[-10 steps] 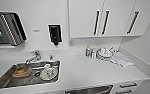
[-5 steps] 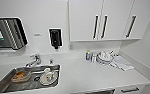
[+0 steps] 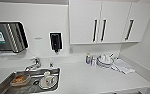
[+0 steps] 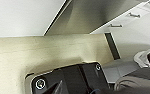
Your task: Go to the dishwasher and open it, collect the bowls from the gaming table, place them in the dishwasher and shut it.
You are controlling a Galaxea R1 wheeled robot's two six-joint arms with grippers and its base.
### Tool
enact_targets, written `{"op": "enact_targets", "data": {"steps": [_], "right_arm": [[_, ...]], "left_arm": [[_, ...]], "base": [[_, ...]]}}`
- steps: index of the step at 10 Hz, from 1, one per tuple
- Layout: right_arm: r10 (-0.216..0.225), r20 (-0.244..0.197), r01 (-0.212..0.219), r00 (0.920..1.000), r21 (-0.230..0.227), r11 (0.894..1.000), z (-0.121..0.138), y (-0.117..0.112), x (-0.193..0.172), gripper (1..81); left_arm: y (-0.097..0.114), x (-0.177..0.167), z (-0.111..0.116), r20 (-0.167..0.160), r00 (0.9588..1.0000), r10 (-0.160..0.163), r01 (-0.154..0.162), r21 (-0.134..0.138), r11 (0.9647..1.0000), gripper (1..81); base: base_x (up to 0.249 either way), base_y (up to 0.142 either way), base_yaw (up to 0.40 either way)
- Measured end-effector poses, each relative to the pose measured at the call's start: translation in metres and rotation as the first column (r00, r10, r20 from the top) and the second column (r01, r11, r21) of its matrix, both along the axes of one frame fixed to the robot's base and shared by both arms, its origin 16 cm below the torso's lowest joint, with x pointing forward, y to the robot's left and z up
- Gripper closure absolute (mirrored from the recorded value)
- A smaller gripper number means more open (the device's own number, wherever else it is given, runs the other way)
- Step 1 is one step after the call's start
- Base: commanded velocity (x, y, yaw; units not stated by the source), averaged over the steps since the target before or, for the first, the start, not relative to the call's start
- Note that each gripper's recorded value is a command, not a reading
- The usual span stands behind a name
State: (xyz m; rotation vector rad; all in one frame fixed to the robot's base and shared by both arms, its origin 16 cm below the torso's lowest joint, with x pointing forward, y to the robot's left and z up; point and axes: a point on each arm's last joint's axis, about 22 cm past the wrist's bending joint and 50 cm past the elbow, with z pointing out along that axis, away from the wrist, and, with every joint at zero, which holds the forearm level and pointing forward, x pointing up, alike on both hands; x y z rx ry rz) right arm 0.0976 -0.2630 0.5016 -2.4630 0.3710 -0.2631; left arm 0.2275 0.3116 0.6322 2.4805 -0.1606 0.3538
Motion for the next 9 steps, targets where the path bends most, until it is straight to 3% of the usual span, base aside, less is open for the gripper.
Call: {"op": "enact_targets", "data": {"steps": [3, 5, 6, 8, 9], "right_arm": [[-0.002, 0.019, 0.002, 0.9998, 0.002, 1.000, -0.003, -0.008, 0.016, 1.0], [-0.001, -0.011, 0.001, 0.9999, 0.000, 1.000, -0.007, -0.016, 0.013, 1.0], [0.000, -0.006, 0.000, 1.0000, 0.011, 1.000, -0.008, -0.011, 0.020, 1.0], [-0.001, 0.019, 0.001, 0.9998, 0.026, 1.000, -0.008, -0.010, 0.038, 1.0], [0.000, 0.029, 0.000, 0.9996, 0.023, 1.000, -0.010, -0.015, 0.044, 1.0]], "left_arm": [[0.010, 0.012, 0.055, 0.049, 0.9986, -0.021, 0.023, -0.027, 0.9994, 1.0], [0.022, 0.015, 0.080, 0.058, 0.9977, -0.034, 0.036, -0.022, 0.9991, 1.0], [0.023, 0.020, 0.090, 0.074, 0.9965, -0.041, 0.043, -0.024, 0.9988, 1.0], [0.031, 0.037, 0.115, 0.143, 0.9878, -0.063, 0.064, -0.005, 0.9979, 1.0], [0.035, 0.044, 0.128, 0.182, 0.9801, -0.080, 0.079, 0.010, 0.9968, 1.0]], "base": [[0.000, 0.000, 0.000], [0.000, 0.000, 0.000], [0.000, 0.000, 0.000], [0.000, 0.000, 0.000], [0.000, 0.000, 0.000]]}}
